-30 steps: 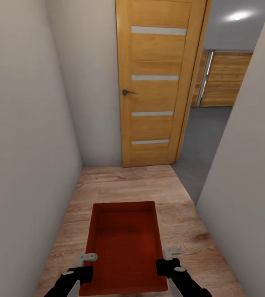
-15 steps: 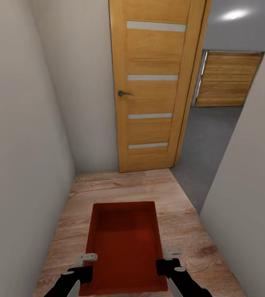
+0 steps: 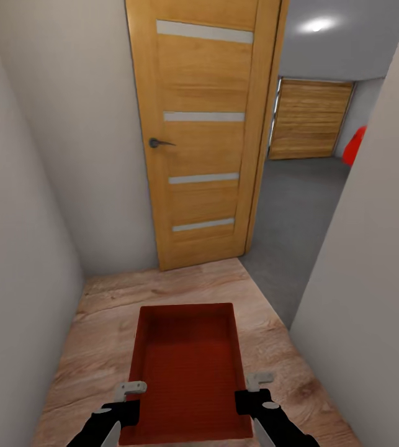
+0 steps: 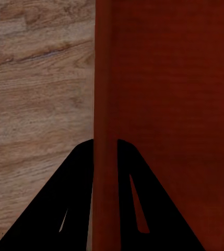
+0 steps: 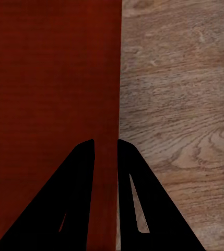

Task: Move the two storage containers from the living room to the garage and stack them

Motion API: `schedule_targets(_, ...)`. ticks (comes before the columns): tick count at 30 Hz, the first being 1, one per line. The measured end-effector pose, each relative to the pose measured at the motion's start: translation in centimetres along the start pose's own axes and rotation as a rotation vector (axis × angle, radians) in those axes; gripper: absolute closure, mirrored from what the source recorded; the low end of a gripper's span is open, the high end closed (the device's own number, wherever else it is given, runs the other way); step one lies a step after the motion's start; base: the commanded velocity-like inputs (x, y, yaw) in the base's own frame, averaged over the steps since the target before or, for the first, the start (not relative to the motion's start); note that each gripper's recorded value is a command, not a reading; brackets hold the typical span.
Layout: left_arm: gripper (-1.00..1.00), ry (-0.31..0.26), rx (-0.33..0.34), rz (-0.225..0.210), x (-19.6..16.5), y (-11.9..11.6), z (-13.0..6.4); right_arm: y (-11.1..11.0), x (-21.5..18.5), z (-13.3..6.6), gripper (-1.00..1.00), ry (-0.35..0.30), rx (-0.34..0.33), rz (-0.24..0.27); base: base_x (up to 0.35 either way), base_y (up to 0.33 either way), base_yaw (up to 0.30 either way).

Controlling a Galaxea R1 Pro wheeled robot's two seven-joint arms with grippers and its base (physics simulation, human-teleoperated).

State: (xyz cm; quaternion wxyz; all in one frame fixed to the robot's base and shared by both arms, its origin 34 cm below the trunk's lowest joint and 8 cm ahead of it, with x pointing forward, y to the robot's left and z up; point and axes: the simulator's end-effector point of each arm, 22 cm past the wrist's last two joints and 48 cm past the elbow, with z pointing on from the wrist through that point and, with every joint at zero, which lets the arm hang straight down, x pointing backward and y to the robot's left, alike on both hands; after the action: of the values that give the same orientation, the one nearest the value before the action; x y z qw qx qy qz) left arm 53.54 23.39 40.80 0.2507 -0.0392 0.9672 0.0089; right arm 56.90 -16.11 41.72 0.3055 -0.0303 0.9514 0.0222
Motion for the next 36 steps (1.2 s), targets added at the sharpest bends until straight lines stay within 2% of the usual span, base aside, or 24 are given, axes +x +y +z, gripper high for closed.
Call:
schedule_targets(7, 1.0, 0.0, 0.0, 0.0, 0.0, 0.01, 0.0, 0.01, 0.0, 0.0, 1.0, 0.0, 0.0, 0.0, 0.343, 0.09, -0.19)
schedule_targets(25, 1.0, 0.0, 0.0, 0.0, 0.0, 0.01, 0.0, 0.01, 0.0, 0.0, 1.0, 0.0, 0.0, 0.0, 0.343, 0.106, -0.017)
schedule_targets(36, 1.0, 0.0, 0.0, 0.0, 0.0, 0.0, 0.0, 0.0, 0.0, 0.0, 1.0, 0.0, 0.0, 0.0, 0.343, 0.113, -0.195)
